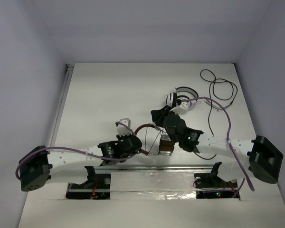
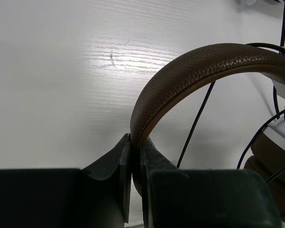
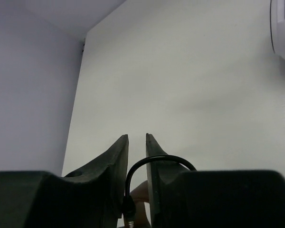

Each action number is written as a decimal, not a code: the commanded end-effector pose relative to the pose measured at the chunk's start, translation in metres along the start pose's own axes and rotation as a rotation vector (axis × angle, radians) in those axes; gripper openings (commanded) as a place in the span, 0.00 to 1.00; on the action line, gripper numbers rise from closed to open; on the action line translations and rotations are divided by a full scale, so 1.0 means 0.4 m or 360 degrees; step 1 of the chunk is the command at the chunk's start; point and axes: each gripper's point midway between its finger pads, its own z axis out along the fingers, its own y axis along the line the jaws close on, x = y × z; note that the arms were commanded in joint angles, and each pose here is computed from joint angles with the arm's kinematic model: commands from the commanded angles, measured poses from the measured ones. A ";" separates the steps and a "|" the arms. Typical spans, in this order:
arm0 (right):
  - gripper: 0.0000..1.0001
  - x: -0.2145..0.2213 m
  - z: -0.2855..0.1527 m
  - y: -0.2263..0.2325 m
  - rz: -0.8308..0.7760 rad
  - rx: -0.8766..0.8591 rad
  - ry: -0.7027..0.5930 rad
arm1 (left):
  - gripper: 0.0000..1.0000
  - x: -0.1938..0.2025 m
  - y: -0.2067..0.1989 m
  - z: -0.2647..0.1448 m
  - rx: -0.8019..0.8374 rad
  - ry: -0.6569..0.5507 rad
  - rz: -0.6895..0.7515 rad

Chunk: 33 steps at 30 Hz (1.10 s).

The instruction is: Wrap the headphones

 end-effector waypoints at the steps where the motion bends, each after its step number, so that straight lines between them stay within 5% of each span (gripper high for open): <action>1: 0.29 -0.065 0.020 0.030 0.0108 -0.0028 -0.0132 | 0.00 -0.048 -0.061 -0.032 0.0076 -0.0015 -0.0120; 19: 0.67 -0.107 0.082 -0.058 -0.0015 0.0118 -0.0085 | 0.00 -0.110 -0.088 -0.091 0.0137 -0.0018 -0.0144; 26: 0.70 -0.124 0.117 -0.057 -0.0134 0.0136 -0.0024 | 0.00 -0.125 -0.077 -0.089 0.0099 -0.0065 -0.0140; 30: 0.61 -0.139 0.104 -0.045 -0.0138 0.0091 -0.0006 | 0.00 -0.142 -0.062 -0.089 0.0054 -0.0121 -0.0131; 33: 0.20 -0.177 0.062 -0.034 -0.0148 0.0049 -0.0038 | 0.00 -0.151 -0.048 -0.086 0.0016 -0.0160 -0.0117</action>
